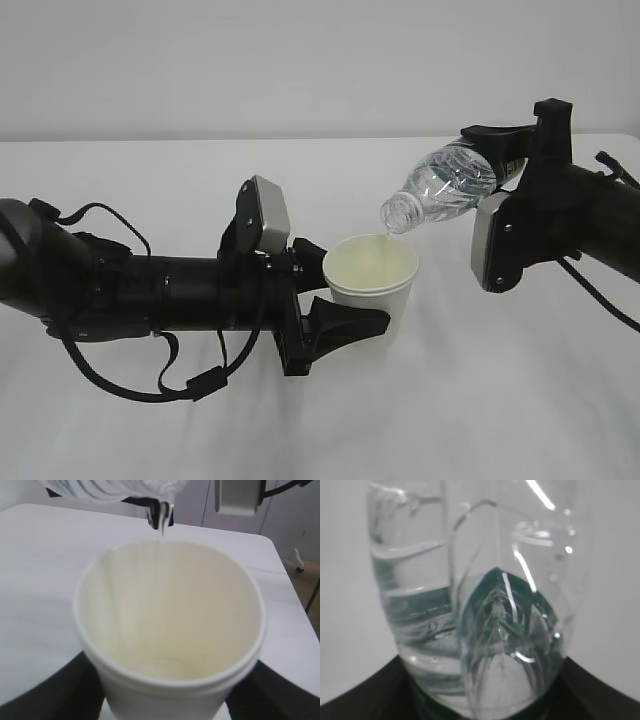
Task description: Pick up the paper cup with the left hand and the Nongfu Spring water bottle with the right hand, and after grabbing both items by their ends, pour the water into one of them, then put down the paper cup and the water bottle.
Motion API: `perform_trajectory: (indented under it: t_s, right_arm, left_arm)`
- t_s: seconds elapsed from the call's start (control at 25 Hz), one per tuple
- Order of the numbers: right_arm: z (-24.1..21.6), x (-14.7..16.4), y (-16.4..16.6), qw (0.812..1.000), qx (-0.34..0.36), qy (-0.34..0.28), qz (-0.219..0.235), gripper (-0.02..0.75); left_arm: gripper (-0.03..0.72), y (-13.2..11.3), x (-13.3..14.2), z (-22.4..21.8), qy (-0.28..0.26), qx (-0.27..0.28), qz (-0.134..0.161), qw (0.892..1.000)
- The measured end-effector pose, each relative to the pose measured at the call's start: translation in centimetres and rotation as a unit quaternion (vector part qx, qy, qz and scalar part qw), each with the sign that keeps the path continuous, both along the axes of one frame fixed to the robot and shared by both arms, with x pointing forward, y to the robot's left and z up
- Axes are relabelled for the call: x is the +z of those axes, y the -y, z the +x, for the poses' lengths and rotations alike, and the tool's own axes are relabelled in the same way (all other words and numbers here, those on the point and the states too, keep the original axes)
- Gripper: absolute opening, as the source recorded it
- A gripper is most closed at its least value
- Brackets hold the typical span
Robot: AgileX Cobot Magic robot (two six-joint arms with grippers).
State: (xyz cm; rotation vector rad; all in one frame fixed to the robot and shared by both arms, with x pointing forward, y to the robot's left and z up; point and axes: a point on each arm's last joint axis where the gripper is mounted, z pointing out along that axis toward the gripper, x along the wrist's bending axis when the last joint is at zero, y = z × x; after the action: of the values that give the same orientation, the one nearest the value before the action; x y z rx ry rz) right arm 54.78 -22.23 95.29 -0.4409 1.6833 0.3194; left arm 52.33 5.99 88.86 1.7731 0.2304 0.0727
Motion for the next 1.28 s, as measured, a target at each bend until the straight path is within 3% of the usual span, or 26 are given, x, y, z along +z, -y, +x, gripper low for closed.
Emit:
perform_trajectory:
  t_s: [1.28]
  right_arm:
    - [0.00,0.11,-0.03,1.000,0.002,0.007,0.000,0.449]
  left_arm:
    - [0.486,0.00,0.00,0.01,0.002,0.000,0.000,1.000]
